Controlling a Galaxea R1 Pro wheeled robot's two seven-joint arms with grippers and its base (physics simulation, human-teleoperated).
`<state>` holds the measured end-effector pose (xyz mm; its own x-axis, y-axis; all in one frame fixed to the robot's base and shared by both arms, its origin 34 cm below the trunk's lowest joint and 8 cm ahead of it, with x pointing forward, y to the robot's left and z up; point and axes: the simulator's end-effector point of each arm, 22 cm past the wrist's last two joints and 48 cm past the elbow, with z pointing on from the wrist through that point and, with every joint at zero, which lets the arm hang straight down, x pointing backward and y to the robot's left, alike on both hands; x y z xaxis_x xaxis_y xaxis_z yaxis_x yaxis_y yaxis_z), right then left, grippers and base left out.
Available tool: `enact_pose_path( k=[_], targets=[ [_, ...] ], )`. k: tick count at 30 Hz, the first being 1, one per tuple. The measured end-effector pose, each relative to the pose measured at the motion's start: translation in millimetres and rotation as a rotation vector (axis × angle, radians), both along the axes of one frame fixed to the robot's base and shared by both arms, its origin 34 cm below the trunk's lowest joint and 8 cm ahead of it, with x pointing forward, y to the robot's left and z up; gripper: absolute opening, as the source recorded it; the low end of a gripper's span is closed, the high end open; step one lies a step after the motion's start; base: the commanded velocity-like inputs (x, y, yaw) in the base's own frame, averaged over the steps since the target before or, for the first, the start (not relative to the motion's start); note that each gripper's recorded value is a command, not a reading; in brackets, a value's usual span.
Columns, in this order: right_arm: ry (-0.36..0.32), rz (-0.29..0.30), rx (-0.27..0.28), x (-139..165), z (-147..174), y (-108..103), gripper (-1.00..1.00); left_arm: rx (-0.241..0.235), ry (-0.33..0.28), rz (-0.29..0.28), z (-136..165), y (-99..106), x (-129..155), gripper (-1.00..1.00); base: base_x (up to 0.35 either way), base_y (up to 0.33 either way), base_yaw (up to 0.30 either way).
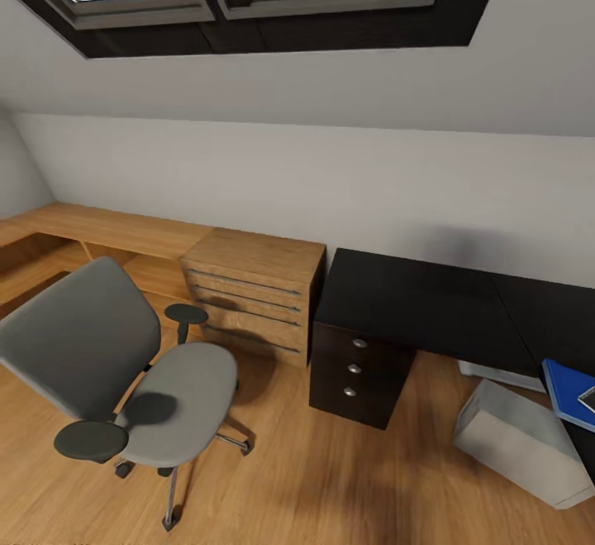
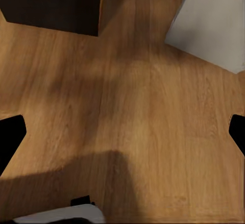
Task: In the bedroom, organize the workspace by keeping the computer under the desk, ensuring the monitor is on the desk, placing the keyboard on the desk next to the monitor, placing the mouse on the desk next to the keyboard, moving the folder from the swivel chair onto the desk next to the mouse, stacking the notebook on top of the folder with the pen on top of the notebook, and positioning the swivel chair next to the desk.
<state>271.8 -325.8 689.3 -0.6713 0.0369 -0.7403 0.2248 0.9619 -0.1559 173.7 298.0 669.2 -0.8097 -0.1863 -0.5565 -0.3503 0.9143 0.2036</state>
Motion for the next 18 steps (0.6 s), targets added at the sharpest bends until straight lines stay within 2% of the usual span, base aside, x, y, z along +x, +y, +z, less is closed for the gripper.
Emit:
enact_pose_path(
  k=[7, 11, 18],
  targets=[
    [0.111, -0.005, 0.023, -15, -18, 7, 1.0, 0.004, 0.0, 0.001, 0, 1, 0, 1.0, 0.0, 0.0, 0.004],
    [0.134, -0.007, 0.024, -19, -21, 7, 1.0, 0.001, 0.001, 0.0, 0, 1, 0, 1.0, 0.0, 0.0, 0.0],
    [0.136, -0.006, 0.028, -18, -22, 9, 1.0, -0.004, 0.0, -0.006, 0, -1, 1, 1.0, 0.0, 0.0, 0.0]
  ],
)
